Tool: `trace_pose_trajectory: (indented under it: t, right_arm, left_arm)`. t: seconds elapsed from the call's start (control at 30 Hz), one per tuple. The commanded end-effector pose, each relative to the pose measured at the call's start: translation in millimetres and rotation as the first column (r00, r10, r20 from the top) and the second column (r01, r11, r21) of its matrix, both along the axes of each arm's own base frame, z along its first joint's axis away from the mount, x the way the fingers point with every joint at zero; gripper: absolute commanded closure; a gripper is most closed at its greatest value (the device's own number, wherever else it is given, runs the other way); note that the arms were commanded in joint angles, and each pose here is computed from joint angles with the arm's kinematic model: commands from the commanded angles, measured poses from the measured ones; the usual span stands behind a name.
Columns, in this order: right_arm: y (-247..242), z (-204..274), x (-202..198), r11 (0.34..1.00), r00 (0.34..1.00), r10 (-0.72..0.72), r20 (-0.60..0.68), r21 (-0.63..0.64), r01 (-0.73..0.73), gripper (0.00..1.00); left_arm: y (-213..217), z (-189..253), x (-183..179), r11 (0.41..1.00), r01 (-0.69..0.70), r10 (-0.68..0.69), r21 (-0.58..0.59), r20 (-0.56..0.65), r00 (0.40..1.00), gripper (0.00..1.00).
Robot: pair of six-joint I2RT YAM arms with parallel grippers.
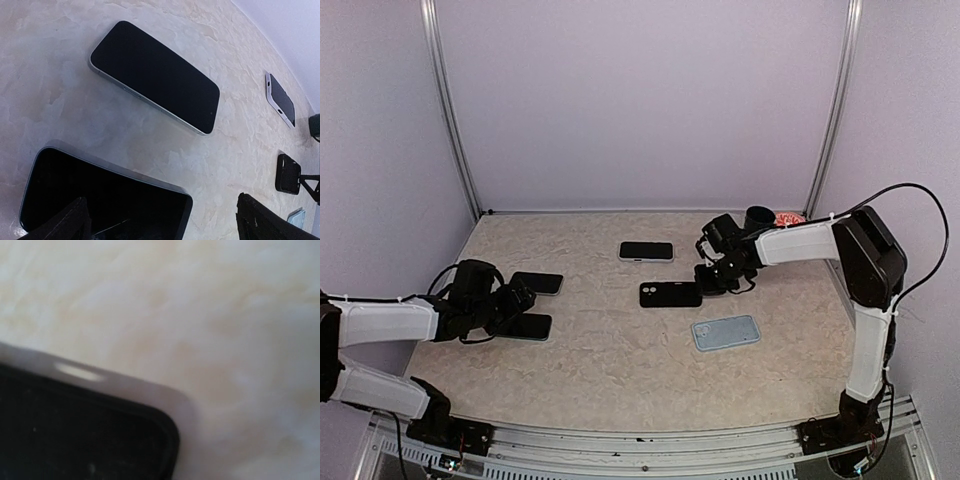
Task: Put the phone into the phone case
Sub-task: Move the phone case to the center of the board.
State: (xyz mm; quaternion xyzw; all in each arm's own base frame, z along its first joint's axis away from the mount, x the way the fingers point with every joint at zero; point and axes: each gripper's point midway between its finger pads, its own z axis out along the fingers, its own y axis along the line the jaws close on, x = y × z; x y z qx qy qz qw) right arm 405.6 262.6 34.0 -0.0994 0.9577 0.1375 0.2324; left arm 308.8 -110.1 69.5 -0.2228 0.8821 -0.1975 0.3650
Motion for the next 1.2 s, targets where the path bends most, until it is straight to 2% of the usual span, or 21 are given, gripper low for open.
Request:
trace_pose_trajectory:
  t: [0.0,0.17,0.37,0.5,0.97,1.17]
  right_arm:
    - [23.3,13.1,-11.8,0.999,0.999,0.022,0.028,0.028,-0.023,1.00]
    - [28.2,14.7,-15.9,0.999,0.999,0.030,0.032,0.018,-0.030,0.97]
    - [28.1,29.4,-16.6,0.999,0.998,0.034,0.056,0.034,-0.036,0.71]
    - [29.1,38.1,-18.4,0.998,0.997,0.041,0.066,0.044,-0.044,0.60]
    - [47.5,84.6,-33.6,0.985,0.981,0.107,0.159,0.118,-0.127,0.41]
    - [58.7,87.4,-39.4,0.976,0.976,0.150,0.161,0.136,-0.172,0.39]
  left_arm:
    - [15.4,-0.2,0.4,0.998,-0.059,0.059,0.021,0.015,0.998,0.01]
    - [33.0,-1.0,-1.5,0.990,-0.129,0.129,0.063,0.013,0.992,0.01]
    - [50.1,-1.4,-2.0,0.975,-0.198,0.197,0.099,0.021,0.980,0.01]
    - [59.0,-7.4,-5.1,0.965,-0.224,0.226,0.138,0.001,0.974,0.01]
    - [62.8,-31.9,-2.5,0.957,-0.227,0.238,0.179,-0.043,0.970,0.01]
    - [60.3,-38.1,-0.2,0.960,-0.208,0.223,0.185,-0.061,0.973,0.01]
